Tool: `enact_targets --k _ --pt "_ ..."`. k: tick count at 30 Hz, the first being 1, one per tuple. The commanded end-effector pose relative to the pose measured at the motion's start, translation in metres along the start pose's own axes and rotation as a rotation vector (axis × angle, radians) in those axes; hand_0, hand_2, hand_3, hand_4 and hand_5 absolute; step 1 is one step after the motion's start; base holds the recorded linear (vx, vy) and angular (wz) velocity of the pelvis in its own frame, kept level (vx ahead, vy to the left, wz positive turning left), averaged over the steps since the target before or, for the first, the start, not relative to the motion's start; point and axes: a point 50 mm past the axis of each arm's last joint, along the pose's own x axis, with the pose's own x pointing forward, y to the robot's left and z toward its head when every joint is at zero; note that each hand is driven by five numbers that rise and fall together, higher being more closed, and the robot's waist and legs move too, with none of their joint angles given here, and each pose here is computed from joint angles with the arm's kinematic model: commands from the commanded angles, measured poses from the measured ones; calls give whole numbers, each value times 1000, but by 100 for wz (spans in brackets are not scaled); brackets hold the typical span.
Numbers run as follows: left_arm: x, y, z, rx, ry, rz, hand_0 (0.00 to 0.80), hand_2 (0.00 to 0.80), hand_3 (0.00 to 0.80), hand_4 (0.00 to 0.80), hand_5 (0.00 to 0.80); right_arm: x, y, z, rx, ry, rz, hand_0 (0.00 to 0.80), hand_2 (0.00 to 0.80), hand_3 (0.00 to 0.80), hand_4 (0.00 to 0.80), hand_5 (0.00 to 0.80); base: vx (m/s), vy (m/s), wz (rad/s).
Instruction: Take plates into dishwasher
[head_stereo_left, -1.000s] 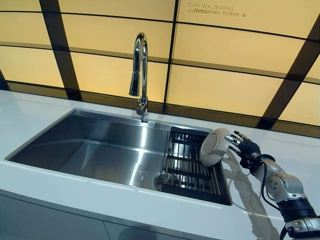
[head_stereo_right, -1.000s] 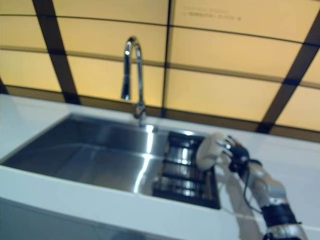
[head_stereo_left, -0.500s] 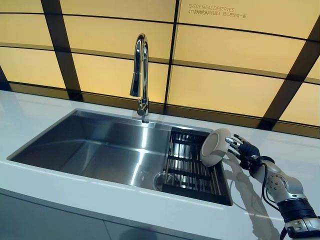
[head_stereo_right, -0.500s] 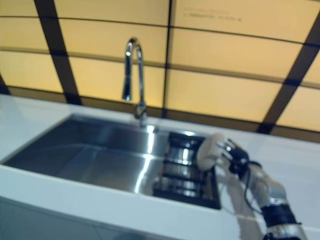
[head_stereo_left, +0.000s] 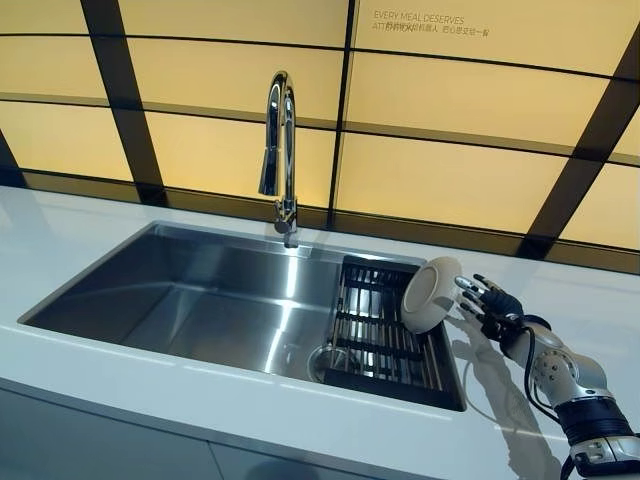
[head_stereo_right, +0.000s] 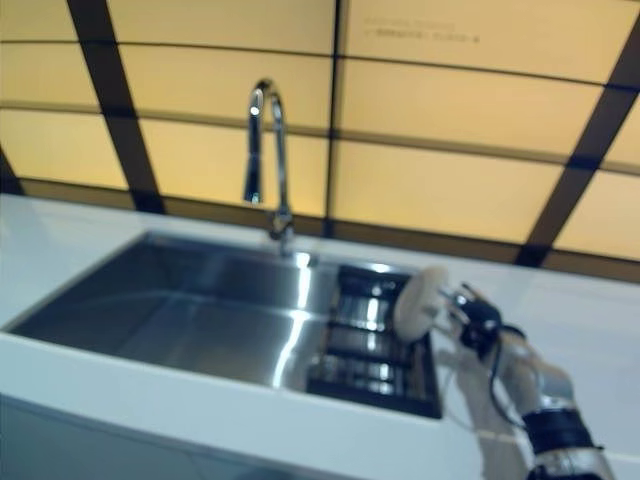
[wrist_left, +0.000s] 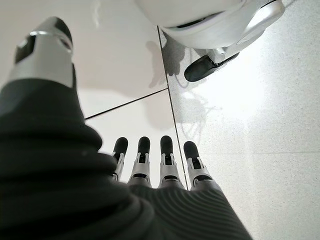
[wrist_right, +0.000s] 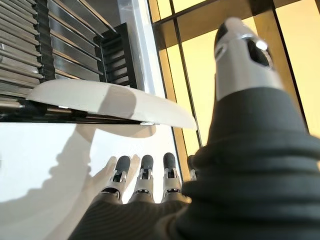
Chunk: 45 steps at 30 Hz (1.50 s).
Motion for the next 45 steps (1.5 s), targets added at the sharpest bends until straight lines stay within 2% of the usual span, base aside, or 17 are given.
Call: enact_targets --k 1,22,45 --pt "5 8 22 17 -60 15 0 0 0 0 0 4 8 42 33 -92 52 0 0 0 0 0 0 0 0" --pt "5 11 23 43 -65 14 0 0 0 0 0 6 26 26 -88 25 256 0 0 0 0 0 0 0 0" --pt "5 10 21 57 -63 10 0 0 0 0 0 14 31 34 -97 67 247 0 0 0 0 0 -1 1 2"
